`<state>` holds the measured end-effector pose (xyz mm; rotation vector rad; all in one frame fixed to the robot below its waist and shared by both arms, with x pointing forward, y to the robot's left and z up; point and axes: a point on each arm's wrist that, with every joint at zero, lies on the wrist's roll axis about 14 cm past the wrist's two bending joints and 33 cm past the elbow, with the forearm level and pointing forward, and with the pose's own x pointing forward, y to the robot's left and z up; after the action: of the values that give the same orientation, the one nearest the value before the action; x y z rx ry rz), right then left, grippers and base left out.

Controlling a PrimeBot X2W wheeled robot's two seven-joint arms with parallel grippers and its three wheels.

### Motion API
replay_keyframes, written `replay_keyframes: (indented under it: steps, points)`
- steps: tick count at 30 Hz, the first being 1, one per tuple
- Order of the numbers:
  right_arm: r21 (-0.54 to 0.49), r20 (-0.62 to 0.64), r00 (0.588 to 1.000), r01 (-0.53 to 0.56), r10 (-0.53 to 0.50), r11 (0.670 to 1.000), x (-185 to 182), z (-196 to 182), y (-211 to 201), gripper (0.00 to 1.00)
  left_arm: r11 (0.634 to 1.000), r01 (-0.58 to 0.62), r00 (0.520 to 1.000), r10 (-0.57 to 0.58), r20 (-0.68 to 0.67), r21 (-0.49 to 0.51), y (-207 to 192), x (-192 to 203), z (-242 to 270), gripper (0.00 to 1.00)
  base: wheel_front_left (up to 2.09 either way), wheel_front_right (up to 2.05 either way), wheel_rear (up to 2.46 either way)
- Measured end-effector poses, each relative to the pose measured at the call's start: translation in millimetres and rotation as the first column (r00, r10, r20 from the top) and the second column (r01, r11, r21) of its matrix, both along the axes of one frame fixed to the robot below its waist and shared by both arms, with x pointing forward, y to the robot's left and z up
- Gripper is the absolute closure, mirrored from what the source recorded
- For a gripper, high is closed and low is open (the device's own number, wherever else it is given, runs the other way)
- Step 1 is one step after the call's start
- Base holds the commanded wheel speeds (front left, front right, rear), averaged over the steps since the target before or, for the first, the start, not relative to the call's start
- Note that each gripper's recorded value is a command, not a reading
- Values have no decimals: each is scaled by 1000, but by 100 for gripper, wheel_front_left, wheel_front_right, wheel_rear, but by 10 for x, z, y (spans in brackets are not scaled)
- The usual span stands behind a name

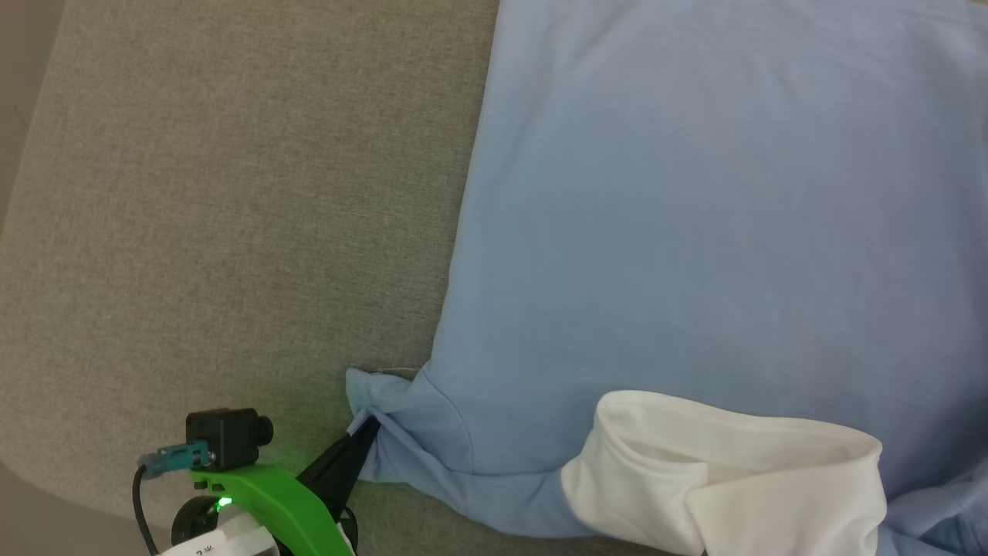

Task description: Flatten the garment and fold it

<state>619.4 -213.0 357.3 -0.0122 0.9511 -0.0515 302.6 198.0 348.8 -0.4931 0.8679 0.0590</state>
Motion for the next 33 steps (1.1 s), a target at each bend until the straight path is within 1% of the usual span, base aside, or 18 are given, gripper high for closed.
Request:
replay_keyframes:
  steps: [1, 4, 8, 10, 13, 14, 16, 19, 22, 25, 28, 31, 33]
  points:
    - [-5, -6, 1000, -5, 5, 1000, 8, 2, 18, 100, 1000, -3, 1000, 3, 0, 0, 3, 0, 1, 100, 0, 0, 0]
    - [-13, 20, 999, -32, 32, 999, 21, 56, 121, 100, 1000, -11, 1000, 11, 9, 0, 4, 0, 17, 100, 0, 0, 0]
    - [-36, 176, 982, -70, 75, 997, 30, 202, 177, 100, 1000, -12, 1000, 12, 16, -2, 2, -10, 30, 100, 0, 0, 0]
    - [-53, 307, 946, -94, 105, 994, 3, 351, 186, 100, 1000, -10, 1000, 10, 25, -3, 0, -14, 52, 100, 0, 0, 0]
    - [-83, 476, 870, -102, 129, 991, -94, 595, 122, 100, 1000, -10, 999, 10, 38, -1, 1, -17, 91, 100, 0, 0, 0]
    - [-87, 510, 851, -98, 129, 991, -168, 640, 78, 100, 1000, -8, 999, 8, 44, 2, 1, -21, 108, 100, 0, 0, 0]
    - [-85, 546, 829, -88, 120, 992, -343, 673, 5, 100, 1000, -9, 998, 9, 54, 8, 10, -32, 146, 100, 0, 0, 0]
    - [-90, 576, 811, -56, 98, 994, -649, 724, -161, 100, 1000, -8, 998, 7, 65, 23, 25, -66, 205, 100, 0, 0, 0]
    - [-106, 573, 816, -9, 68, 994, -982, 771, -384, 100, 999, 4, 997, -7, 74, 33, 31, -101, 269, 100, 0, 0, 0]
    - [-113, 514, 858, 55, 11, 992, -1429, 709, -628, 100, 999, 14, 997, -16, 81, 35, 10, -161, 325, 100, 0, 0, 0]
    - [-114, 415, 907, 132, -73, 985, -1935, 619, -872, 100, 999, 37, 995, -40, 87, 31, -46, -211, 375, 100, 0, 0, 0]
    - [-100, 318, 932, 213, -172, 972, -2388, 536, -1056, 100, 997, 70, 992, -72, 103, 29, -119, -182, 429, 100, 0, 0, 0]
    - [-94, 245, 942, 257, -228, 962, -2670, 459, -1139, 100, 995, 93, 988, -96, 123, 30, -169, -130, 477, 100, 0, 0, 0]
